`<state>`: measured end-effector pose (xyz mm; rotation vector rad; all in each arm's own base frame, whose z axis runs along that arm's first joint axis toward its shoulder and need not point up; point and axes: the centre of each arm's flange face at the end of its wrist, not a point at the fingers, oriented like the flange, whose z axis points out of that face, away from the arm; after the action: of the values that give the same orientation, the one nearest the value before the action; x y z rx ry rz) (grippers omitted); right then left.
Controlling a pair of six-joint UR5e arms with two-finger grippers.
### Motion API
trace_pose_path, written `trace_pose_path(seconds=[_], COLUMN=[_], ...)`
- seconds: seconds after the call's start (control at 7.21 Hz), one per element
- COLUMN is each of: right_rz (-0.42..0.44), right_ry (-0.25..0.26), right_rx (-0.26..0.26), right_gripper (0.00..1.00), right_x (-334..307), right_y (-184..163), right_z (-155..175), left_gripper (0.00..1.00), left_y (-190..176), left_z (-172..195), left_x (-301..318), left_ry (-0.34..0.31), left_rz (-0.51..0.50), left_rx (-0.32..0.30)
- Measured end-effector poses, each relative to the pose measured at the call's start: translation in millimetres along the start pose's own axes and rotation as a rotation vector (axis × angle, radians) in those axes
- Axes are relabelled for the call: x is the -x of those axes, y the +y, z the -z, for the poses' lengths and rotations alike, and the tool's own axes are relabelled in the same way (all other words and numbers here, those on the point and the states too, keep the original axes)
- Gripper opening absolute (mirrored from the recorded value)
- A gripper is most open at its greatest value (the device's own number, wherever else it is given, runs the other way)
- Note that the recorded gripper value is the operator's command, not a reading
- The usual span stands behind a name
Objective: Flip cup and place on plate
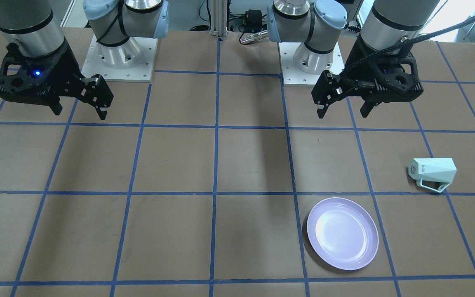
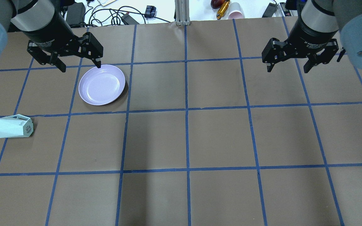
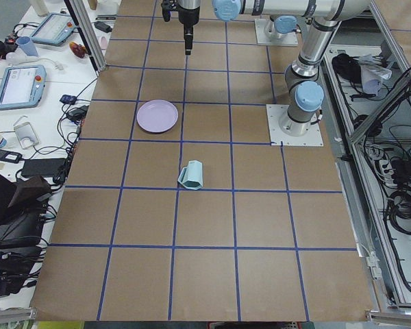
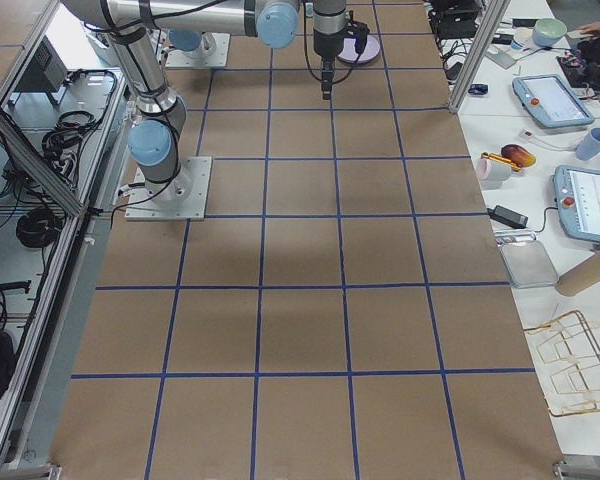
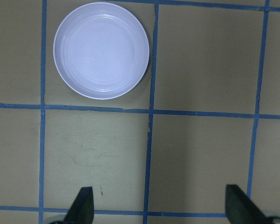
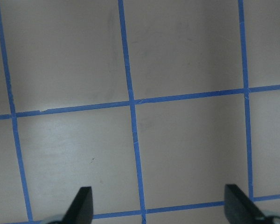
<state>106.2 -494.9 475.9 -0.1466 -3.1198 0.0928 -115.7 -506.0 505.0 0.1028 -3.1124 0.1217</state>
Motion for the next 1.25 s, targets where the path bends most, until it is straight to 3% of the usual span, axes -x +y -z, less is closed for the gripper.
trace_pose_path(seconds=[1.25], right_rz=[0.000], right_ry=[0.000], right_rx=[0.000], right_gripper=[1.00], right_x=[0.1], right_y=[0.0], right_z=[0.0], left_gripper=[1.00], left_y=[-4.6], left_z=[5.9], left_x=[11.4], left_ry=[-0.005], left_rz=[0.013], left_rx=[-0.009])
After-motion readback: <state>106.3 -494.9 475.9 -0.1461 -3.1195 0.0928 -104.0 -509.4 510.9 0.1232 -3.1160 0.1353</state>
